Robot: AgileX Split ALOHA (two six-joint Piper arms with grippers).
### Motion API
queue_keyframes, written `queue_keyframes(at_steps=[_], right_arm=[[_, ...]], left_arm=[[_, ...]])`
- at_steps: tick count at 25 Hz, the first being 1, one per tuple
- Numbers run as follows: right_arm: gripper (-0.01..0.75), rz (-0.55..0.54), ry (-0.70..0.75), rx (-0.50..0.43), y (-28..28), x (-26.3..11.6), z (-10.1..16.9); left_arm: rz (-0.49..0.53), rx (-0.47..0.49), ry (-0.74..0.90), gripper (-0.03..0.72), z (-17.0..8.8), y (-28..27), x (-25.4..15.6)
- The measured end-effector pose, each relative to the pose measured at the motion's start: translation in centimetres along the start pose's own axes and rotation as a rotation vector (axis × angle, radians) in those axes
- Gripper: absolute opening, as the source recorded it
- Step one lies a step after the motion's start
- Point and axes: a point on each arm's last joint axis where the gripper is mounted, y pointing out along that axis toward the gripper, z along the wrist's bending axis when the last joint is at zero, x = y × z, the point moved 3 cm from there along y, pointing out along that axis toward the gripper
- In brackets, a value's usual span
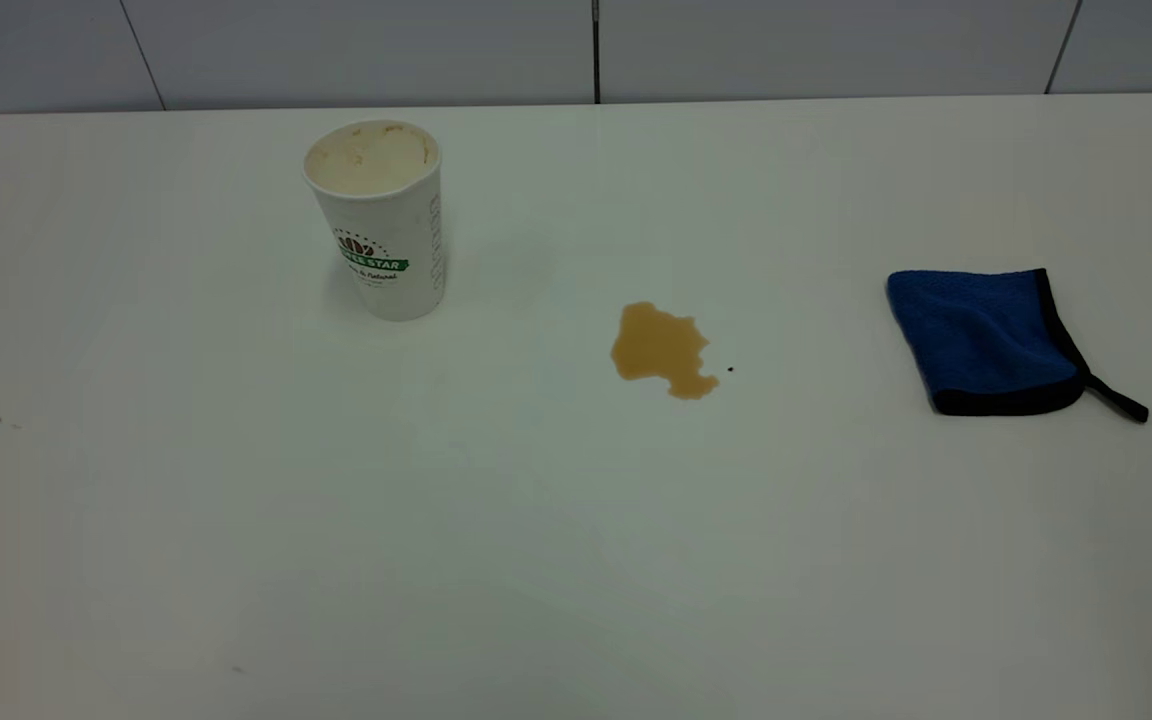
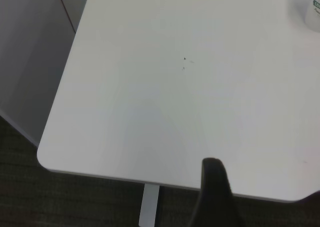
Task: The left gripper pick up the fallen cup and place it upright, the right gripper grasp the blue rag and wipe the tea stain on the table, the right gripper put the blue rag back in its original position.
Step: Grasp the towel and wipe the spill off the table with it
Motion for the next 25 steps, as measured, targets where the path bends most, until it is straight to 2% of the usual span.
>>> queue_keyframes(at_steps=[4,8,12,16,21,25], right_arm=[[0.534,0.000,0.000,0.000,0.0,0.0,0.0],[0.534,0.002,0.010,0.039,0.0,0.1,0.5],[0.581,0.046,-0.035,0.098,1.6,2.3,1.4],[0.639,0.103,-0.088,0.123,5.7,5.0,1.9],[0.644,0.157,-0.087,0.147,13.0,7.3,2.4],[0.635,0.265,-0.088,0.171,19.1,7.7,2.8]], left_arm=[[0.000,0.000,0.000,0.564,0.0,0.0,0.0],[0.000,0.000,0.001,0.564,0.0,0.0,0.0],[0.000,0.000,0.001,0.564,0.0,0.0,0.0],[0.000,0.000,0.001,0.564,0.0,0.0,0.0],[0.000,0.000,0.001,0.564,0.0,0.0,0.0],[0.000,0.000,0.001,0.564,0.0,0.0,0.0]])
